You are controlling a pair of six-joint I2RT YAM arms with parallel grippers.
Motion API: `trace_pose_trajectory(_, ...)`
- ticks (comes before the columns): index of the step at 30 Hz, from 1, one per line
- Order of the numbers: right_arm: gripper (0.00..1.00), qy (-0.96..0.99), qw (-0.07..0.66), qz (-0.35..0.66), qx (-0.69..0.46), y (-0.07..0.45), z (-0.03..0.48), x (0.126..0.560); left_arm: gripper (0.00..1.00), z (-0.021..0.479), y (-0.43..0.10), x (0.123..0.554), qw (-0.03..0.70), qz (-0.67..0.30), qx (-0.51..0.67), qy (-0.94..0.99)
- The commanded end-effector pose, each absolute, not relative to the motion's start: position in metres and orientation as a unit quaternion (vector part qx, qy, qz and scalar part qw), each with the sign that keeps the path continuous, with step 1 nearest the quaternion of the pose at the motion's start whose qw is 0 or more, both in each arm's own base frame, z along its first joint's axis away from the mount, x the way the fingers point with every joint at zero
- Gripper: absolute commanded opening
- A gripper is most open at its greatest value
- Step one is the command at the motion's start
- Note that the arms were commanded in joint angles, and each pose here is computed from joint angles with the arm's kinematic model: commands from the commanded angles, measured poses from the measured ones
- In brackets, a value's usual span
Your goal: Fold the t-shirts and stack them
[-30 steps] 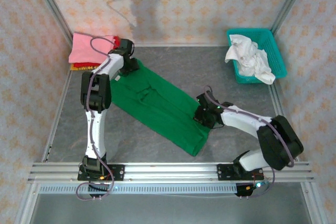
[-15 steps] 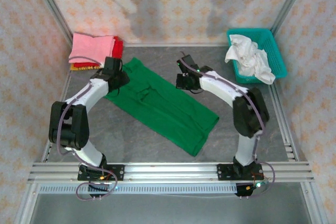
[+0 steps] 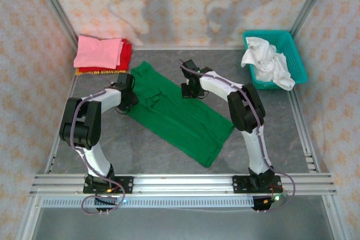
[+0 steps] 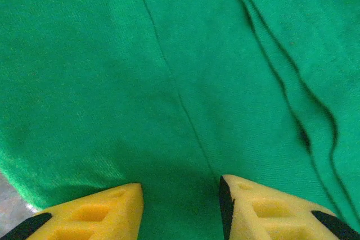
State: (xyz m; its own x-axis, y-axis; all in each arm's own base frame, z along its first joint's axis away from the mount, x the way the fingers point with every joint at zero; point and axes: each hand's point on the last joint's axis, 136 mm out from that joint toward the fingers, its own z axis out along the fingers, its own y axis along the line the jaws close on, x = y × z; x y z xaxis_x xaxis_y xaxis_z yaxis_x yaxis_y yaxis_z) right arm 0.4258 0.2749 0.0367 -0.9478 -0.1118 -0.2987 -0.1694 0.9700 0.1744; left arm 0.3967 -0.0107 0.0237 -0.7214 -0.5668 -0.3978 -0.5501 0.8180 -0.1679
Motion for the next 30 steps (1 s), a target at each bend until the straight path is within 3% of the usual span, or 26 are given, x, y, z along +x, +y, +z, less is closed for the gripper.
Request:
trace_pose_trajectory(1, 0.04, 0.987, 0.132, 0.089, -0.034, 0.258, 0.015, 0.428, 0.41, 0.012, -0.002, 0.407, 0.221, 0.001, -0.316, 0.923)
trace_pose_trajectory(7, 0.01, 0.986, 0.131, 0.073, 0.077, 0.208, -0.004, 0.429, 0.40, -0.001, -0.011, 0.429, 0.196, 0.004, -0.285, 0.938)
trace_pose_trajectory(17, 0.00, 0.966, 0.120, 0.070, 0.219, 0.147, -0.024, 0.384, 0.40, -0.002, -0.073, 0.537, 0.179, -0.066, -0.160, 0.969)
trace_pose_trajectory(23, 0.09, 0.946, 0.119, 0.183, 0.241, 0.190, -0.009, 0.365, 0.41, 0.009, -0.125, 0.584, 0.189, -0.107, -0.087, 0.972)
trace_pose_trajectory(27, 0.11, 0.941, 0.147, 0.201, 0.228, 0.204, 0.023, 0.371, 0.45, 0.030, -0.134, 0.594, 0.216, -0.120, -0.071, 0.966)
trace_pose_trajectory(30, 0.20, 0.945, 0.176, 0.174, 0.213, 0.192, 0.048, 0.378, 0.48, 0.052, -0.130, 0.588, 0.233, -0.115, -0.067, 0.963)
